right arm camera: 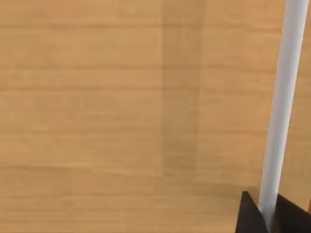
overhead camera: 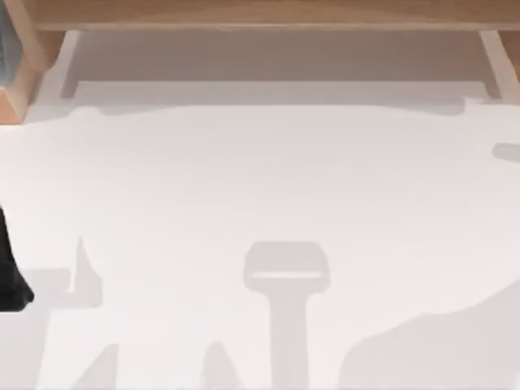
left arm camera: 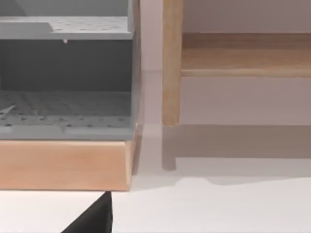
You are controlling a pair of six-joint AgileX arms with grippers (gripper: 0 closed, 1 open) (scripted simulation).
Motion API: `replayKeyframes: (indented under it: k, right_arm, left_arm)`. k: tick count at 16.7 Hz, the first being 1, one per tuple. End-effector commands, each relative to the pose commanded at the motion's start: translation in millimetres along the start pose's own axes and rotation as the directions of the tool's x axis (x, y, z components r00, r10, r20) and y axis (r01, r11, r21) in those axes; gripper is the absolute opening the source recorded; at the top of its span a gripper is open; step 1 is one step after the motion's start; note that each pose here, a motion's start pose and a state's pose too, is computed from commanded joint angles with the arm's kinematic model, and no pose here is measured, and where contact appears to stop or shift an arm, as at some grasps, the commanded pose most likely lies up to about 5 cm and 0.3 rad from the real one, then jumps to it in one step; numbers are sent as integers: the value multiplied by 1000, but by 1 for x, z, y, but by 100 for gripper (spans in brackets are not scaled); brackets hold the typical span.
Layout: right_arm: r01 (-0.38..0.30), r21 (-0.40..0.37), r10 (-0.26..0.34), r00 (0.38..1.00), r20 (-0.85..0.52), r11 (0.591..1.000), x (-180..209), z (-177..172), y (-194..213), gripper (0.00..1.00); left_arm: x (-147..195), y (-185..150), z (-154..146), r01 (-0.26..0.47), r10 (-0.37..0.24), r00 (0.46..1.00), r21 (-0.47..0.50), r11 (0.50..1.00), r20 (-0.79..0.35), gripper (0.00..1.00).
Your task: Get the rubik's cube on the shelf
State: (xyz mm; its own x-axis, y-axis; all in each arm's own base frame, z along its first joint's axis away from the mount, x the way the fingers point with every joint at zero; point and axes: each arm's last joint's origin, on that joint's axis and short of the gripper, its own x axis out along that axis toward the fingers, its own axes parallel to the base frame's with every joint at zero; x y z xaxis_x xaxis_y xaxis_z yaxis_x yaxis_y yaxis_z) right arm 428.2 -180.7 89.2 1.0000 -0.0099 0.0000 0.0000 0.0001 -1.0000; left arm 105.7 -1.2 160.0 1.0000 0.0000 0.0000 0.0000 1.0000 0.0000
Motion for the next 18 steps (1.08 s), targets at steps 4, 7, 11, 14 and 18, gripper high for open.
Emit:
replayKeyframes:
  k: [4,7,11,14,18]
  right_arm:
    - [0,0,0,1000,0,1000,0,0,0,0]
    - [0,0,0,1000,0,1000,0,0,0,0]
    - [3,-2,-3,1000,-9,1000,-10,-3,-1,0]
    - [-7,4,7,1000,-6,1000,-37,-2,2,0]
    - [-5,4,5,1000,-4,1000,-63,-1,1,0]
  left_arm:
    - [0,0,0,0,0,1000,0,1000,0,100]
    - [0,0,0,0,0,1000,0,1000,0,100]
    - [0,0,0,0,0,1000,0,1000,0,100]
    - [0,0,0,0,0,1000,0,1000,0,100]
    - [0,0,0,0,0,1000,0,1000,0,100]
